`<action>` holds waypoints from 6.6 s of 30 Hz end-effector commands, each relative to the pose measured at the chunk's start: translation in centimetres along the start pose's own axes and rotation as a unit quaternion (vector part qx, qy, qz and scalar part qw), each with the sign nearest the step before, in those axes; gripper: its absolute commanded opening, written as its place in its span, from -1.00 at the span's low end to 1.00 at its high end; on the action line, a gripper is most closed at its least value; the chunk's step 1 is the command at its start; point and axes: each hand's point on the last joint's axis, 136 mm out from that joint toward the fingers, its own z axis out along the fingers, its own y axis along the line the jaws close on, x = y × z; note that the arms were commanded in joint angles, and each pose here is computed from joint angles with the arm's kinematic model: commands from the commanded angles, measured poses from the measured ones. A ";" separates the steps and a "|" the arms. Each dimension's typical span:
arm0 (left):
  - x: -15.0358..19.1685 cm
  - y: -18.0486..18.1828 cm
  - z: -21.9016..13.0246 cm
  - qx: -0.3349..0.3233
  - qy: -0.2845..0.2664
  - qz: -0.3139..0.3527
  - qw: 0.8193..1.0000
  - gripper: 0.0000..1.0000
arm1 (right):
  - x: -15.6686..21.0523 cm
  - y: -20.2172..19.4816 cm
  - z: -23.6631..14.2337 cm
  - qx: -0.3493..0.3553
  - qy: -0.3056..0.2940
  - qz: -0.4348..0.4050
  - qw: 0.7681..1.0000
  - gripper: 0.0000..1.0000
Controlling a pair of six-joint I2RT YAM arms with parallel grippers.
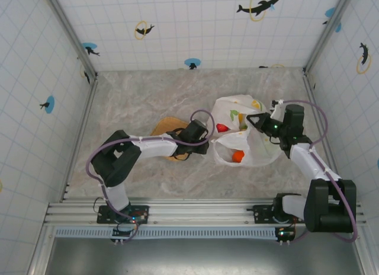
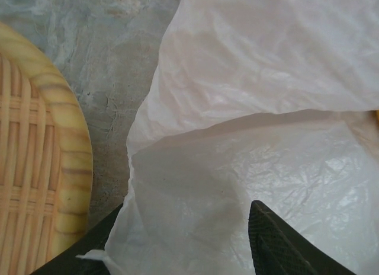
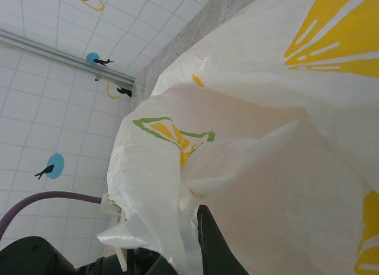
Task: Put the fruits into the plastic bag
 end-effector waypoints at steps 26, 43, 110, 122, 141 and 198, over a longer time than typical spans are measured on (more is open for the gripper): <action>-4.1 -2.6 -1.6 0.064 -0.060 -0.017 0.996 -1.00 | 0.5 -1.2 0.0 0.007 0.001 -0.003 1.000 -1.00; -6.4 -3.6 -4.8 0.078 -0.096 -0.011 0.992 -1.00 | -1.3 0.3 -1.2 0.001 -0.025 -0.019 1.000 -1.00; -17.7 -4.9 -15.9 0.123 -0.215 -0.022 0.969 -1.00 | -11.9 7.5 -9.5 0.139 -0.181 -0.184 0.956 -0.97; -16.7 -2.6 -18.5 0.124 -0.229 -0.049 0.964 -1.00 | -11.9 9.4 -10.3 0.116 -0.192 -0.182 0.957 -0.95; -13.3 1.9 -12.2 0.053 -0.164 -0.074 0.982 -1.00 | -7.7 6.8 -6.2 0.062 -0.125 -0.125 0.982 -0.96; 4.0 30.2 -20.9 -0.407 -0.374 -0.133 0.823 0.95 | 1.2 -18.1 -13.3 0.445 -0.289 -0.134 0.837 1.00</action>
